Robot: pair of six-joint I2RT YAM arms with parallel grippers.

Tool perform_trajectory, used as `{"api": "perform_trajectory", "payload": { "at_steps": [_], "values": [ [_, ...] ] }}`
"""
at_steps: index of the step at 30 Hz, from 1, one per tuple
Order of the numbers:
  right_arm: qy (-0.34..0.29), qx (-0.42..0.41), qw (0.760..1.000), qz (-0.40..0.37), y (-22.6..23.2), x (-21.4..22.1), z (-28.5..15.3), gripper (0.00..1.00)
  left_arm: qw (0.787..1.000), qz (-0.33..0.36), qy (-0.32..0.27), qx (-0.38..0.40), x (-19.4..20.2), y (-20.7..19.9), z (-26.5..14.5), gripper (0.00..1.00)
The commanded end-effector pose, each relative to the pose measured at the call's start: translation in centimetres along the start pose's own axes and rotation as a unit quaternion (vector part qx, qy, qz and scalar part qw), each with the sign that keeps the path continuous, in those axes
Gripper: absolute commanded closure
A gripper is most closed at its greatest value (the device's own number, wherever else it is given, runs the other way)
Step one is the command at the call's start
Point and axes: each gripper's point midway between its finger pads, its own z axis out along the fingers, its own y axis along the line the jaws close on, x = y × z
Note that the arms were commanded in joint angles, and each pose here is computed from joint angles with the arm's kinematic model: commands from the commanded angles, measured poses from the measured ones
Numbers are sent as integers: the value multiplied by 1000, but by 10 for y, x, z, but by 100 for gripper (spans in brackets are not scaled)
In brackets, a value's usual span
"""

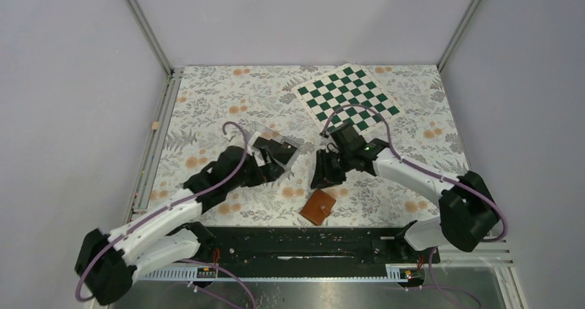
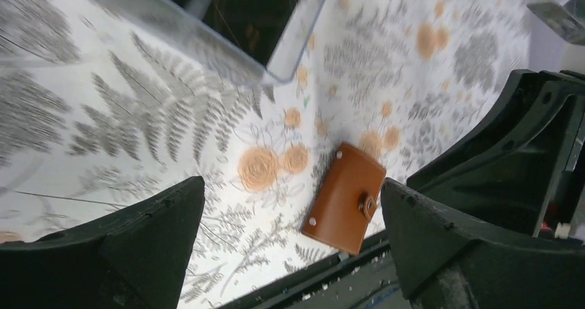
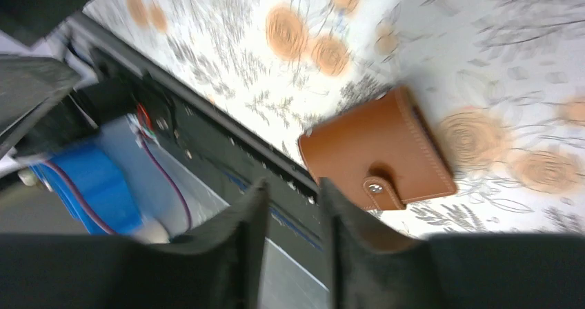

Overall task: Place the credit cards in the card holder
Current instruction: Reset both arms

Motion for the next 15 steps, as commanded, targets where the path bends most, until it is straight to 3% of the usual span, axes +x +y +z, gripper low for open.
{"api": "perform_trajectory", "payload": {
  "at_steps": [1,4,6,8,10,12,15],
  "values": [
    [-120,15,993,4,-16,-46,-47,53,986,27,-166,-2,-69,12,-39,1],
    [-199,75,977,5,-54,-66,-88,34,964,40,-257,-57,-100,44,-70,1],
    [-266,155,951,-2,-89,-78,-122,24,945,63,-310,-87,-119,62,-91,1],
    [-332,259,907,-9,-127,-85,-157,14,930,73,-340,-118,-134,80,-100,1],
    [-409,362,838,-7,-160,-93,-198,6,925,81,-339,-153,-143,101,-101,1],
    [-462,412,785,-23,-177,-97,-219,2,923,80,-323,-193,-149,128,-94,1],
    [-523,435,732,-41,-194,-103,-225,1,917,76,-314,-233,-158,164,-81,1]
  ]
}}
